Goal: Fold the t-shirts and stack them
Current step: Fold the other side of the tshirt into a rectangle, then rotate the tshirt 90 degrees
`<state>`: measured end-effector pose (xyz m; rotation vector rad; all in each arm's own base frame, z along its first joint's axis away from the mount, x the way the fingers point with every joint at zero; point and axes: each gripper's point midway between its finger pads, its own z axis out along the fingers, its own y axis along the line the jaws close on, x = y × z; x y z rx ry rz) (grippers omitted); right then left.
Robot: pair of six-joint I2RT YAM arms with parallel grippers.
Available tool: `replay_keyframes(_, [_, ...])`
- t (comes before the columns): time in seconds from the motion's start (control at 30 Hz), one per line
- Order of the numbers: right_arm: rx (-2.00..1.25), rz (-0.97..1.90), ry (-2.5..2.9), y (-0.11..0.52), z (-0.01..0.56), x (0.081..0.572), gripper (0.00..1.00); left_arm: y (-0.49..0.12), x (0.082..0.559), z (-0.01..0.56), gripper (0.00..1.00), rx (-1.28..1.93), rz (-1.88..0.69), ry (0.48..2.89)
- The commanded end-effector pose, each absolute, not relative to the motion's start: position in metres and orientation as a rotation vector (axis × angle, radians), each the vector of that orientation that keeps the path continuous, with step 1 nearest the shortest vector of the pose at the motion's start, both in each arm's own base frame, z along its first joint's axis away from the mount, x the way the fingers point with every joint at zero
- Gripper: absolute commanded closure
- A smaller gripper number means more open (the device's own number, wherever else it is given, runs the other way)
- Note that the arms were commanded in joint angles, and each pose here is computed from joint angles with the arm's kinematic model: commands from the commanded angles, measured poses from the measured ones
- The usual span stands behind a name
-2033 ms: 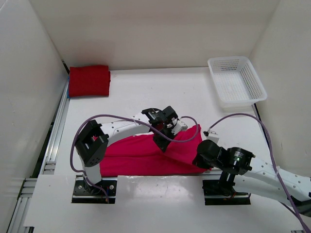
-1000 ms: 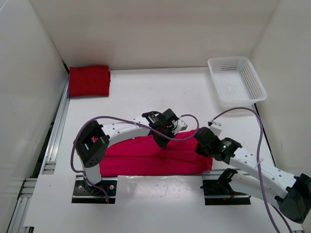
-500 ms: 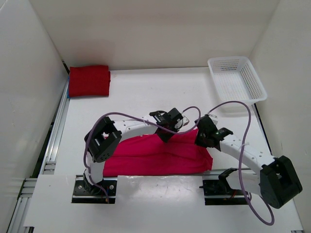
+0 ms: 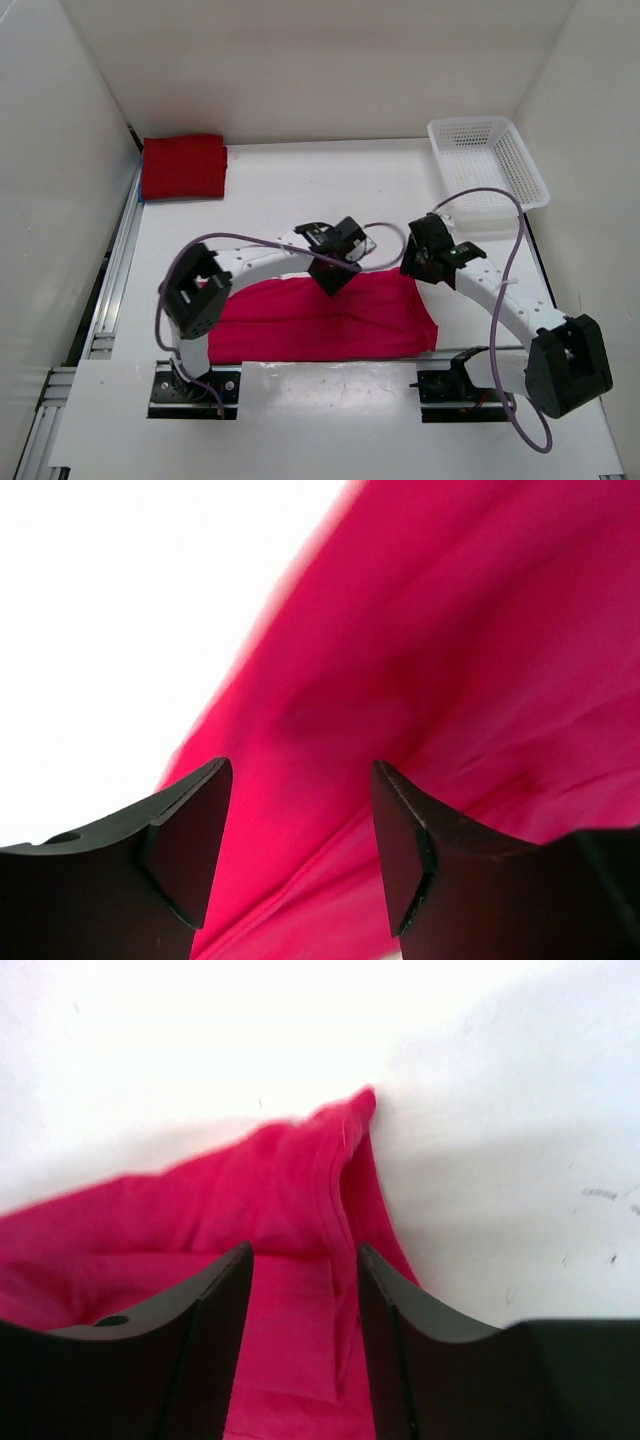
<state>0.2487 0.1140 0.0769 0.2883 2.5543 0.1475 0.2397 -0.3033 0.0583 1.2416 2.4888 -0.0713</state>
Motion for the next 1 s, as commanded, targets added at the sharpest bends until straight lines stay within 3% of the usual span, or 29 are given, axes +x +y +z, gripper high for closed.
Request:
replay_keyframes(0.0, [0.294, 0.151, 2.544, 0.109, 0.089, 0.267, 0.46, -0.235, 0.266, 0.109, 0.31, 1.033, 0.068, 2.48])
replay_keyframes(0.17, [0.323, 0.148, 2.664, 0.108, 0.063, 0.278, 0.44, -0.073, 0.276, 0.088, 0.34, 0.596, 0.498, 2.545])
replay_keyframes(0.27, [0.282, 0.196, 2.701, 0.117, 0.053, 0.279, 0.44, -0.016, 0.255, 0.074, 0.34, 0.378, 0.526, 2.623])
replay_keyframes(0.57, [0.277, 0.202, 2.782, 0.123, 0.026, 0.277, 0.46, 0.047, 0.248, 0.047, 0.31, -0.013, 0.481, 2.718])
replay_keyframes(0.63, [0.281, 0.179, 2.797, 0.123, 0.02, 0.282, 0.52, 0.056, 0.245, 0.03, 0.31, -0.032, 0.528, 2.767])
replay_keyframes(0.73, [0.269, 0.161, 2.815, 0.125, 0.013, 0.297, 0.82, 0.073, 0.255, 0.02, 0.32, -0.116, 0.561, 2.777])
replay_keyframes(0.8, [0.243, 0.162, 2.809, 0.134, 0.011, 0.323, 0.92, 0.085, 0.265, 0.018, 0.32, -0.176, 0.574, 2.789])
replay_keyframes(0.87, [0.226, 0.163, 2.831, 0.141, 0.012, 0.339, 0.99, 0.086, 0.267, 0.017, 0.32, -0.187, 0.561, 2.794])
replay_keyframes(0.97, [0.182, 0.2, 2.764, 0.164, 0.028, 0.394, 0.99, 0.09, 0.267, 0.016, 0.32, -0.217, 0.552, 2.799])
